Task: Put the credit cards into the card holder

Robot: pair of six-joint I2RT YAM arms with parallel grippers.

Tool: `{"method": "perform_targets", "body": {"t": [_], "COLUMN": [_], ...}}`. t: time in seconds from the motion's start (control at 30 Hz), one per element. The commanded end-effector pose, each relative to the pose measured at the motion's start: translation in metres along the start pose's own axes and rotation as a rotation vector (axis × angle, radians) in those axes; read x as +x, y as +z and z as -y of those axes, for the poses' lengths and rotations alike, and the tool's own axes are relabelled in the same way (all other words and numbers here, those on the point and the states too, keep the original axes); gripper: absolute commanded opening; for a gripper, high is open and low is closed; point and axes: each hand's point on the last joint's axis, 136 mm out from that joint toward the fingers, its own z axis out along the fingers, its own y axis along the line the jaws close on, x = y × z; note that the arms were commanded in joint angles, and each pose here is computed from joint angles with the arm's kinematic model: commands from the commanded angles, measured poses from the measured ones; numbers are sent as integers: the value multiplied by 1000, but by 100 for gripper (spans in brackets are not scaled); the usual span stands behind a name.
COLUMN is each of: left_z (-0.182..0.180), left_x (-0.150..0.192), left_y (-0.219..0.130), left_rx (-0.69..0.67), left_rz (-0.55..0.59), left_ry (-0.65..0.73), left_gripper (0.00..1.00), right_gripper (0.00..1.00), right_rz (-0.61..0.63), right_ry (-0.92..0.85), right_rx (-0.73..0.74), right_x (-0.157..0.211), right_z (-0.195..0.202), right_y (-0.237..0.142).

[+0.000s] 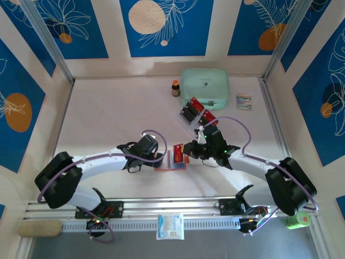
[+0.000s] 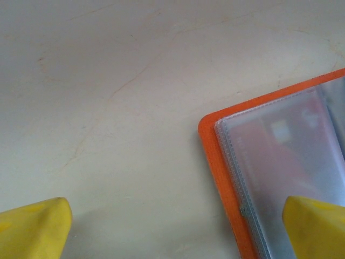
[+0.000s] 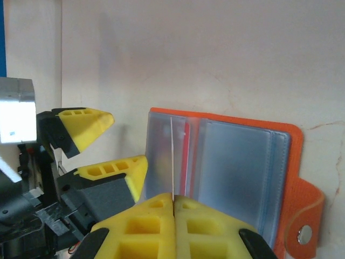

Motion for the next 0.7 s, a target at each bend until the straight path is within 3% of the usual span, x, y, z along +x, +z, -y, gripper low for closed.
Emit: {"method": "perform_targets", "body": {"t": [0.0,0.67], "left_z": [-2,-10], "left_x": [6,24], "left_y": [1,7], "left_rx": [-21,-45], "left_rz": [-18,-55], "left_ry": [18,32], "left_gripper": [100,100], "right_gripper": [0,0], "right_rz": [-4,-35], "right_ry": [-9,-13], "right_rx": [-27,-19], "right_x": [1,5], "right_z": [-5,-4], "right_y": [5,28]}}
